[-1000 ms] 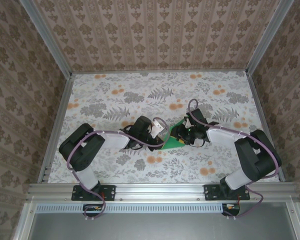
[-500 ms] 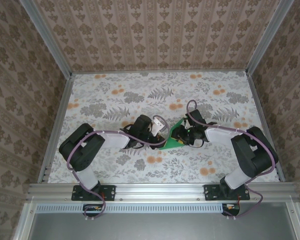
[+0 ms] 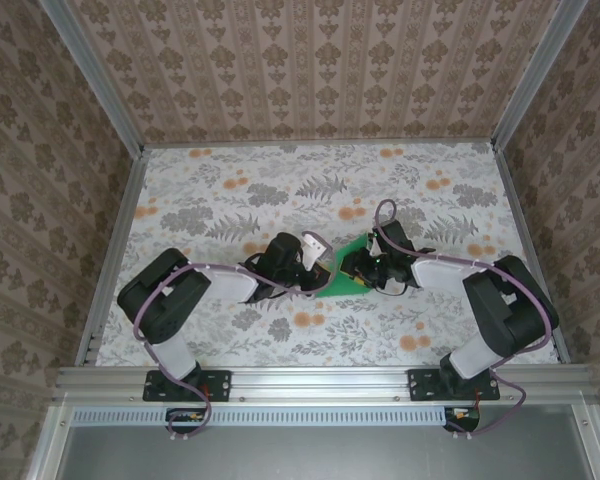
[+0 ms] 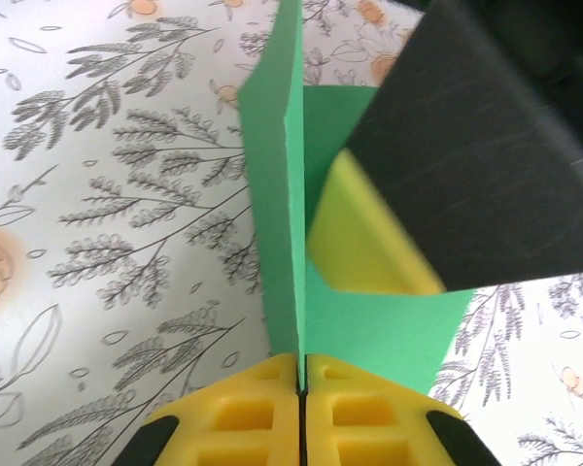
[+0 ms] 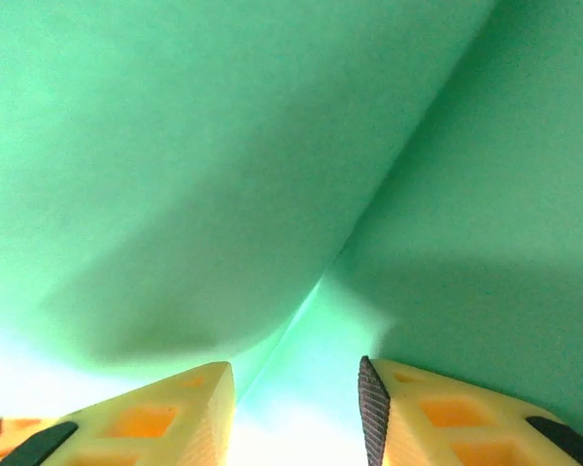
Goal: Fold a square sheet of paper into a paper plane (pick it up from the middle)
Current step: Fourth fold the wing at the center of the table.
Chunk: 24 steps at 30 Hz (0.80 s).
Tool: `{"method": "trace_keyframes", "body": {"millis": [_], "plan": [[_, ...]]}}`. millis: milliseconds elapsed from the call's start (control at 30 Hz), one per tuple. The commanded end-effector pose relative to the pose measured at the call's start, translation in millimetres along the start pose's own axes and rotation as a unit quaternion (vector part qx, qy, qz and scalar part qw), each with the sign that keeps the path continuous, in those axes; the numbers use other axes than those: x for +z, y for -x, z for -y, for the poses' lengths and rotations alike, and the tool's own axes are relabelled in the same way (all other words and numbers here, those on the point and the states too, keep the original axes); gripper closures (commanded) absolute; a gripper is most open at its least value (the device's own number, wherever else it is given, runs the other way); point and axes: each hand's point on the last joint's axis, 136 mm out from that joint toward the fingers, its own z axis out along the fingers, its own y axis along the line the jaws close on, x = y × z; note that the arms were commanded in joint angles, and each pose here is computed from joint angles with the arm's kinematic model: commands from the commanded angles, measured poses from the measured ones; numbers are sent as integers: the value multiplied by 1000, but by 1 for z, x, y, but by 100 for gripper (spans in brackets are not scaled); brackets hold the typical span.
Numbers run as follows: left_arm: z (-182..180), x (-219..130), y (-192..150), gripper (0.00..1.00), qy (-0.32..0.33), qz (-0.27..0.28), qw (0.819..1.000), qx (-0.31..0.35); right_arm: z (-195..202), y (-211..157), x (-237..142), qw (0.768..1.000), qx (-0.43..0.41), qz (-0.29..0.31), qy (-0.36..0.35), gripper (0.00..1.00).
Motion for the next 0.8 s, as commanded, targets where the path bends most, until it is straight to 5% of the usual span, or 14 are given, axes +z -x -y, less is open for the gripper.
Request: {"method": "trace_keyframes", "body": {"millis": [0,400,767], "plan": [[-1,-16,14,94,30,17,999,28,-23,4,-16,998,-33,20,39,57],[-34,-52,6,96,156,9,987,46,-22,7,-30,997,-58,46,21,46],[-32,-23,-13,96,147,-26,986,80,-21,9,-26,995,-71,64,33,53]]}}
